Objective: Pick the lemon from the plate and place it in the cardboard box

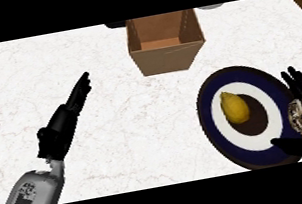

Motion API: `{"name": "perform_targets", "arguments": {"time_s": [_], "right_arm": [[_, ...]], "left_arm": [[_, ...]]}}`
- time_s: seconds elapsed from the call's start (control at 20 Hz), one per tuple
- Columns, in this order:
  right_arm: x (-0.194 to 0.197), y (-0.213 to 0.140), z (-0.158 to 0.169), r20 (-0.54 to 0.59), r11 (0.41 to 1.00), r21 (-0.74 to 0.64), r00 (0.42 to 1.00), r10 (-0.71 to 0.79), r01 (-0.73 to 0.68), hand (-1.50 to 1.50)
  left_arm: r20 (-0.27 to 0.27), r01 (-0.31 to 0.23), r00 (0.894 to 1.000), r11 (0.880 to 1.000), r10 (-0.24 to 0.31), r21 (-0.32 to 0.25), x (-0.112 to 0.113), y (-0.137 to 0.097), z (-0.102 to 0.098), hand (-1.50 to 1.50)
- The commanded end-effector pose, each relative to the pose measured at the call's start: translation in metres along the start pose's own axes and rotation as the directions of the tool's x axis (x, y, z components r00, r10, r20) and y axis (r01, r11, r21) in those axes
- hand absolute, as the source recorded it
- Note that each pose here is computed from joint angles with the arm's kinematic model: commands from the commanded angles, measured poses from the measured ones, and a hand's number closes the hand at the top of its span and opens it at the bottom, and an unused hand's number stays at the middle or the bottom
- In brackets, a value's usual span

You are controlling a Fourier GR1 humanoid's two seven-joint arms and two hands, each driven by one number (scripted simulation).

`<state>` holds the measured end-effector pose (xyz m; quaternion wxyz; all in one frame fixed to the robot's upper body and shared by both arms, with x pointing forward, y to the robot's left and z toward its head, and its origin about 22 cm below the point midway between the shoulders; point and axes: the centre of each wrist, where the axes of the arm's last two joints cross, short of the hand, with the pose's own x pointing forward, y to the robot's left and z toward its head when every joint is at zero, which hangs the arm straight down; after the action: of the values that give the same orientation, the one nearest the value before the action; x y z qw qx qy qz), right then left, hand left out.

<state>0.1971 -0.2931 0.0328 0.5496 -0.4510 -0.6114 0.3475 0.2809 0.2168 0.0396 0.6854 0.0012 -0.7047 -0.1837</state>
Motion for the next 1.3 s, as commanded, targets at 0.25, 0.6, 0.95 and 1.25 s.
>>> {"name": "perform_targets", "arguments": {"time_s": [0.25,0.6,0.95,1.25], "right_arm": [[0.091,-0.064,0.039,-0.102,0.97,0.241,0.992,0.07,-0.044,-1.5],[0.144,-0.082,0.034,-0.198,0.954,0.299,0.978,0.062,0.0,-1.5],[0.139,-0.059,-0.011,-0.219,0.949,0.314,0.975,0.037,0.034,-1.5],[0.139,-0.024,-0.023,-0.276,0.924,0.381,0.955,0.11,0.004,-1.5]], "left_arm": [[0.019,0.001,1.0,0.999,0.0,-0.032,0.001,0.0,-0.004,0.0],[0.029,0.009,1.0,0.999,-0.007,-0.049,0.011,-0.007,0.01,0.0],[0.03,0.003,1.0,0.999,-0.001,-0.046,0.003,0.015,-0.008,0.0],[0.026,0.016,1.0,0.999,-0.015,-0.045,0.01,-0.002,-0.007,0.0]]}}
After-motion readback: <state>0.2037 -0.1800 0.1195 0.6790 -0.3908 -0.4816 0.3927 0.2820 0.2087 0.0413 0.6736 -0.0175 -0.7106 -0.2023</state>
